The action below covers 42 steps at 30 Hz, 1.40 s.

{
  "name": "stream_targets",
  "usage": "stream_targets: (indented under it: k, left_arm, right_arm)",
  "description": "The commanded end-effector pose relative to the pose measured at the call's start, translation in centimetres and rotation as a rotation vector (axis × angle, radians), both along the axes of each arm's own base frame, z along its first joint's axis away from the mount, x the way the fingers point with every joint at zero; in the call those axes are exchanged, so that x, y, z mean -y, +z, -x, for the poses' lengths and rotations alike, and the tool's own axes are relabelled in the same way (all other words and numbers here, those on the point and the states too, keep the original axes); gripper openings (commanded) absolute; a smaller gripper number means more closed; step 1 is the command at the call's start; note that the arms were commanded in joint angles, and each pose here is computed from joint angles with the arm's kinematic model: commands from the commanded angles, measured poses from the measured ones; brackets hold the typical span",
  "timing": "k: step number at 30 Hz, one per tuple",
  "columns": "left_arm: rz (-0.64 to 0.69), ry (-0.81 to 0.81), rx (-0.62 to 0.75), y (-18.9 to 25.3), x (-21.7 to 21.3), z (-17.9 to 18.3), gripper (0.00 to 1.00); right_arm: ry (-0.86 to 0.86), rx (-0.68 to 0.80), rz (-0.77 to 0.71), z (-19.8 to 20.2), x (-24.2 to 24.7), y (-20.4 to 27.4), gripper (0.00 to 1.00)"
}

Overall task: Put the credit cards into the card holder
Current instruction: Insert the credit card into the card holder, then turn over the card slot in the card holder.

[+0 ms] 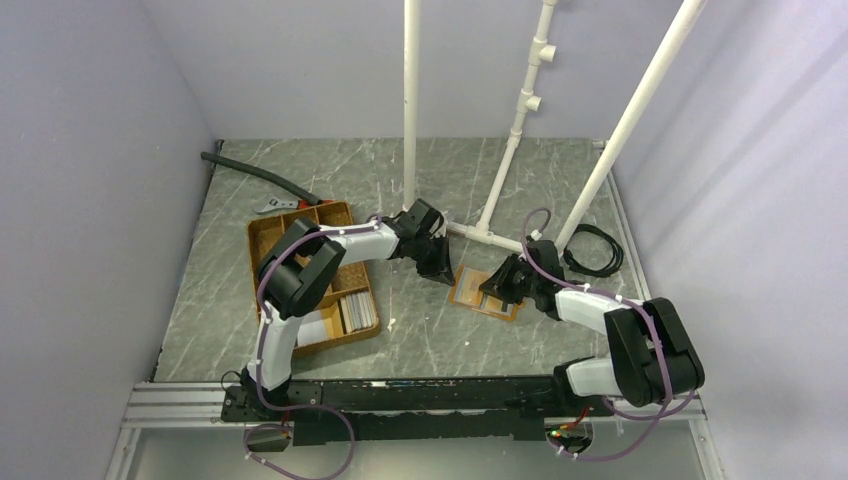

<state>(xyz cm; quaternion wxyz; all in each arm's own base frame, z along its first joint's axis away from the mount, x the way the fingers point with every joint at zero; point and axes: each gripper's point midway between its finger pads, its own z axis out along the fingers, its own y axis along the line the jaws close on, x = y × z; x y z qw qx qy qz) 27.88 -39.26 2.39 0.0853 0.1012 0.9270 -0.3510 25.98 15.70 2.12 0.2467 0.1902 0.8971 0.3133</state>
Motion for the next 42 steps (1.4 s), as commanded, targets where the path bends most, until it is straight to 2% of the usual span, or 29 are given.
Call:
stream_targets:
  k: [1,4,8,13,15,17,18,24,29,33,42]
  left_arm:
    - [0.009,-0.017,0.016,0.4,0.8,0.1,0.07]
    - [0.008,-0.003,0.019,0.7,0.2,-0.3,0.07]
    - [-0.027,-0.011,0.042,1.3,-0.7,-0.4,0.11]
    - [-0.048,-0.031,0.078,3.0,-1.6,0.0,0.20]
    - [-0.007,-0.040,0.078,3.9,-1.2,0.3,0.24]
    - [0.043,-0.039,0.061,4.8,-0.6,0.7,0.27]
    - [0.069,-0.045,0.057,5.3,-0.1,1.0,0.28]
    - [0.147,-0.068,0.057,7.2,2.0,2.2,0.37]
    - [0.154,-0.072,0.041,6.6,3.0,2.3,0.41]
    - [0.154,-0.079,0.028,6.2,3.5,2.5,0.46]
    - [0.119,-0.103,0.012,4.4,4.3,3.0,0.49]
  right_arm:
    - [0.047,-0.006,-0.102,0.8,-1.5,1.4,0.24]
    - [0.049,-0.040,-0.051,1.1,-0.8,1.1,0.34]
    - [0.038,-0.037,0.142,1.5,1.9,0.6,0.46]
    - [0.083,0.014,0.222,2.0,2.5,1.7,0.48]
    - [0.114,0.048,0.196,1.7,1.7,2.3,0.43]
    - [0.110,0.053,0.201,1.1,1.6,2.5,0.24]
    - [0.109,0.052,0.207,1.0,1.6,2.5,0.19]
    - [0.105,0.036,0.233,0.7,1.9,1.4,0.06]
    - [0.039,-0.032,0.276,1.3,3.1,-0.4,0.00]
    - [0.013,-0.065,0.278,2.1,3.5,-1.4,0.00]
    - [0.018,-0.084,0.262,2.2,3.2,-2.3,0.00]
